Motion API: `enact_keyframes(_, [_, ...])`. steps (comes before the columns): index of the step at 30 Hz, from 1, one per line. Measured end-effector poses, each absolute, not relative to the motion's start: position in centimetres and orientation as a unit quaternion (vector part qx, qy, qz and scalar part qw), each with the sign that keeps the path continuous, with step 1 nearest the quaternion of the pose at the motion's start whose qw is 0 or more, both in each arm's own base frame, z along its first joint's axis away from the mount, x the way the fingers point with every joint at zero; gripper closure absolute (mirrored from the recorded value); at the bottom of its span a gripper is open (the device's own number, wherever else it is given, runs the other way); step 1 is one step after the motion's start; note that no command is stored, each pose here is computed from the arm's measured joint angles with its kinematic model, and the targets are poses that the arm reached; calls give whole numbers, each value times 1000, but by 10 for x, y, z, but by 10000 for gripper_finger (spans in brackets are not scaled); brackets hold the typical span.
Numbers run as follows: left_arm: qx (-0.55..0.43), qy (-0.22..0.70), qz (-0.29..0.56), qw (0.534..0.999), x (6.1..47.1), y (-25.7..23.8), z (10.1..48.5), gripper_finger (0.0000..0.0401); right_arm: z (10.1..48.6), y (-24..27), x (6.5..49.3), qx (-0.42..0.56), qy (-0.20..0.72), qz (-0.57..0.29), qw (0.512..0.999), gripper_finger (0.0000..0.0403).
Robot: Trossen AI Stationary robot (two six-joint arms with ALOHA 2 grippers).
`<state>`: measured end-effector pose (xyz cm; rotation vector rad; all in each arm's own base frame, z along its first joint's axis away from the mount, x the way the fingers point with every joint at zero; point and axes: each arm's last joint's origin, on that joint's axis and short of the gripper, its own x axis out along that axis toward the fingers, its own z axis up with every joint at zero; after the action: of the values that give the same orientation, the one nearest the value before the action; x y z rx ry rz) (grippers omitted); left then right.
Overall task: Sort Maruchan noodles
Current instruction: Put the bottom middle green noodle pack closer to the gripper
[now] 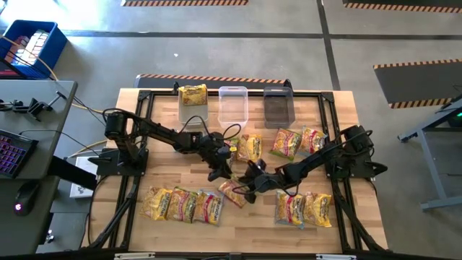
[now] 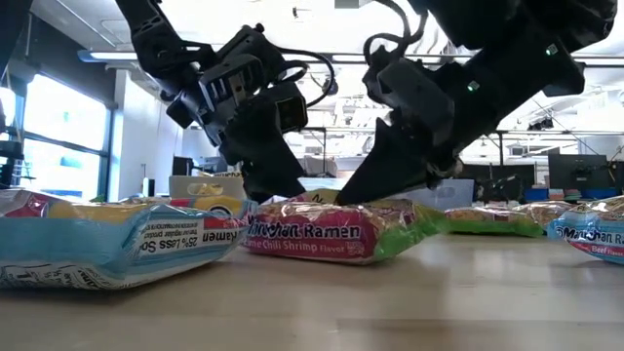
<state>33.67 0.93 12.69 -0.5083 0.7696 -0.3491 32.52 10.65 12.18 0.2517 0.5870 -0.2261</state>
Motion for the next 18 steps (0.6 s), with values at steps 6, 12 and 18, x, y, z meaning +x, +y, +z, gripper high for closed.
enact_keyframes(6, [-245,371,-167,880,337,9,127,242,129,111,326,56,261,-106,958,403])
enact_keyframes(12, [-246,372,-166,880,336,10,126,242,132,115,325,32,250,-107,962,403])
enact_keyframes(18, [-251,371,-161,880,336,15,126,242,132,121,323,14,245,-109,963,403])
